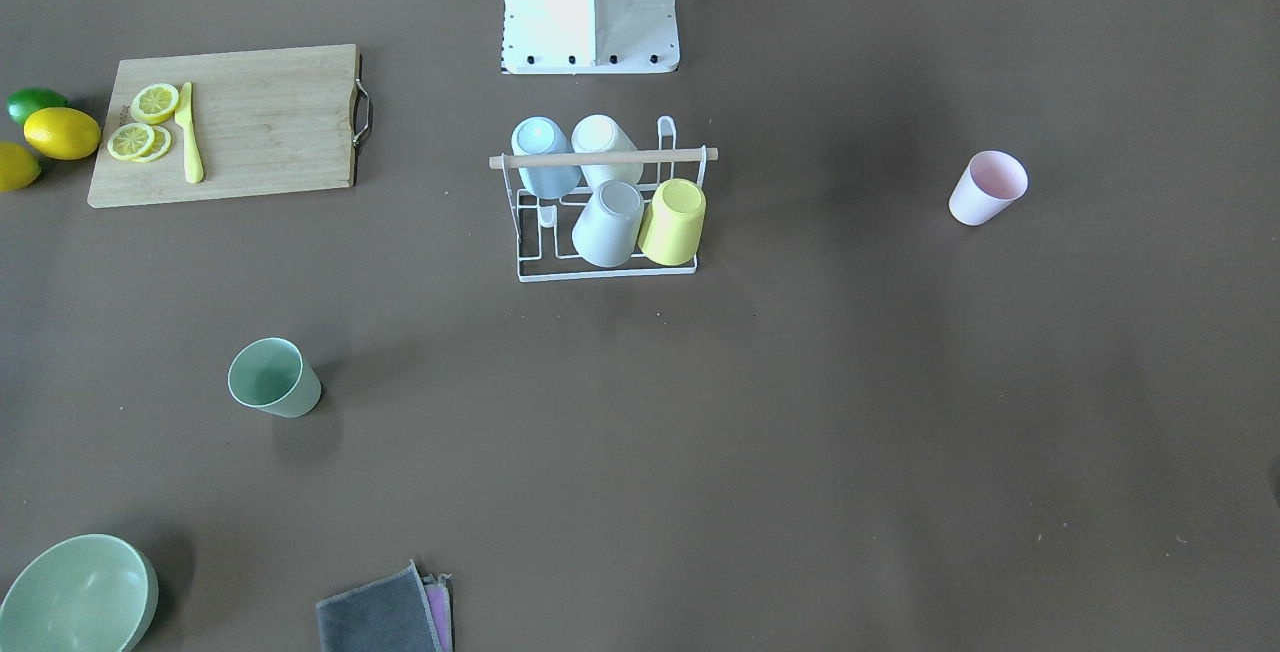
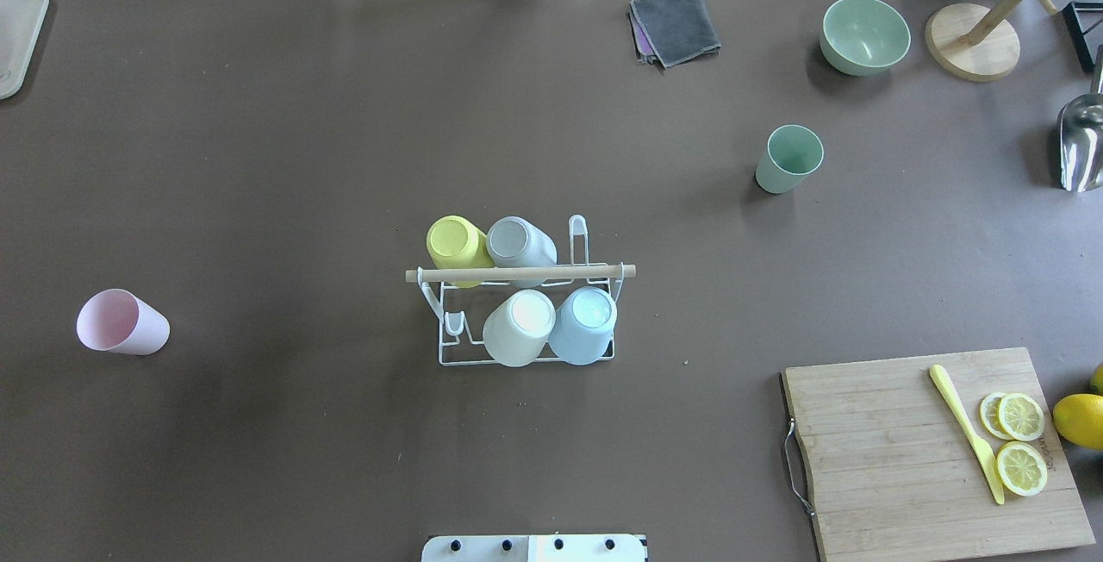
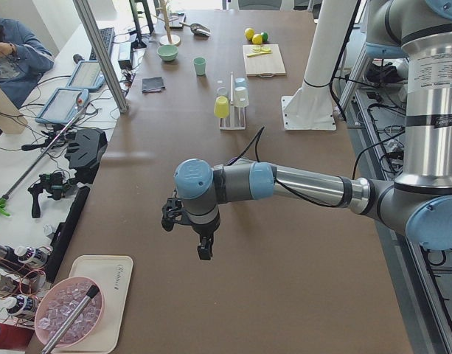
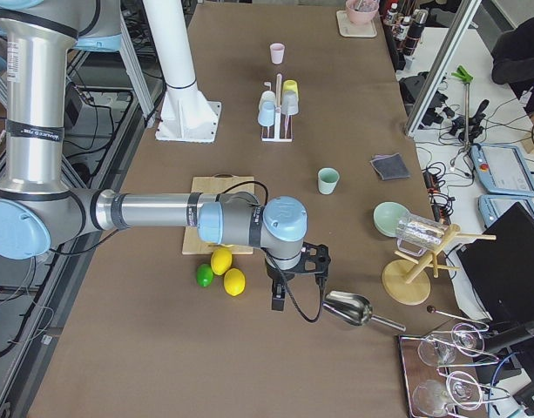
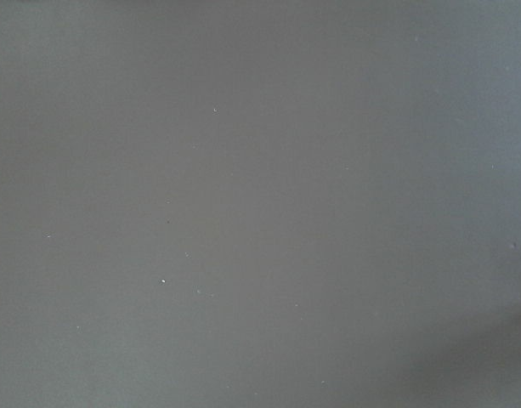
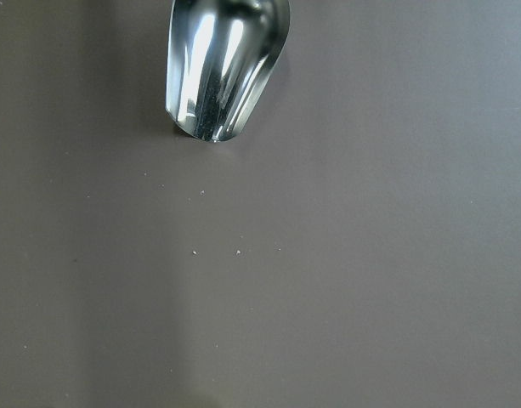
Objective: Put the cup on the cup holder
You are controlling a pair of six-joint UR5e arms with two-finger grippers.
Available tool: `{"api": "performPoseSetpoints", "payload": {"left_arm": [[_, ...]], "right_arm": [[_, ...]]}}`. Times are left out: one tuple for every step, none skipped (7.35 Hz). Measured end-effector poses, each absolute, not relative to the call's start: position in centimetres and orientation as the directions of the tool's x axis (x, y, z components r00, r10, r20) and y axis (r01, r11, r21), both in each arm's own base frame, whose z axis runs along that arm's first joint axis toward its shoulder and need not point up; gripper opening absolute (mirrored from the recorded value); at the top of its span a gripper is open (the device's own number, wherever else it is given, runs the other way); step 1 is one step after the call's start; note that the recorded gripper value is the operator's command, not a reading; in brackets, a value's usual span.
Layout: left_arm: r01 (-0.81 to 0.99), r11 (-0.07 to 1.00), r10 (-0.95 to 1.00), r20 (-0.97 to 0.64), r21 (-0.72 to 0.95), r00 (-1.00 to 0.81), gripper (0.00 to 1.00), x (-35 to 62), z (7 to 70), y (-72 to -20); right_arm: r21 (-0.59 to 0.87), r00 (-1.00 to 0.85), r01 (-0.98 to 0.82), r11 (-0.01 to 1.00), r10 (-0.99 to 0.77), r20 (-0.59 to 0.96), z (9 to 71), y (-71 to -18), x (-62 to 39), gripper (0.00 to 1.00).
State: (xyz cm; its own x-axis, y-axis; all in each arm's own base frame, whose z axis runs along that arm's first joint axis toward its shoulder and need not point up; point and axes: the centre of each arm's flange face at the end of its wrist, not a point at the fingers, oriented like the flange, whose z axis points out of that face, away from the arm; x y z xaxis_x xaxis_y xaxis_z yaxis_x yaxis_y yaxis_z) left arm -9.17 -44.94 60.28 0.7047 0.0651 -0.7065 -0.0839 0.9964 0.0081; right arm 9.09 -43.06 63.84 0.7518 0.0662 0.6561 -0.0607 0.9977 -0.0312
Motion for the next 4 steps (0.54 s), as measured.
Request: {"api": "performPoseSetpoints", "payload": {"left_arm": [[-0.089, 0.996, 0.068, -0.706, 0.007, 0.705, 0.99, -9.07, 60.33, -44.96], [-0.092, 0.996, 0.071, -0.704, 0.008, 0.706, 0.99, -9.06, 60.51, -44.85], [-0.094, 0.996, 0.073, -0.703, 0.009, 0.707, 0.99, -9.05, 60.63, -44.78], [-0.095, 0.995, 0.074, -0.703, 0.010, 0.708, 0.99, -9.04, 60.70, -44.75]], "right_arm": [[-0.031, 0.752, -0.061, 0.998, 0.066, 0.656, 63.85, -43.08, 9.09, 1.00], [-0.030, 0.751, -0.061, 0.998, 0.066, 0.657, 63.82, -43.13, 9.09, 1.00], [-0.029, 0.752, -0.062, 0.998, 0.066, 0.656, 63.77, -43.21, 9.10, 1.00], [-0.028, 0.752, -0.062, 0.998, 0.065, 0.656, 63.70, -43.29, 9.10, 1.00]]}}
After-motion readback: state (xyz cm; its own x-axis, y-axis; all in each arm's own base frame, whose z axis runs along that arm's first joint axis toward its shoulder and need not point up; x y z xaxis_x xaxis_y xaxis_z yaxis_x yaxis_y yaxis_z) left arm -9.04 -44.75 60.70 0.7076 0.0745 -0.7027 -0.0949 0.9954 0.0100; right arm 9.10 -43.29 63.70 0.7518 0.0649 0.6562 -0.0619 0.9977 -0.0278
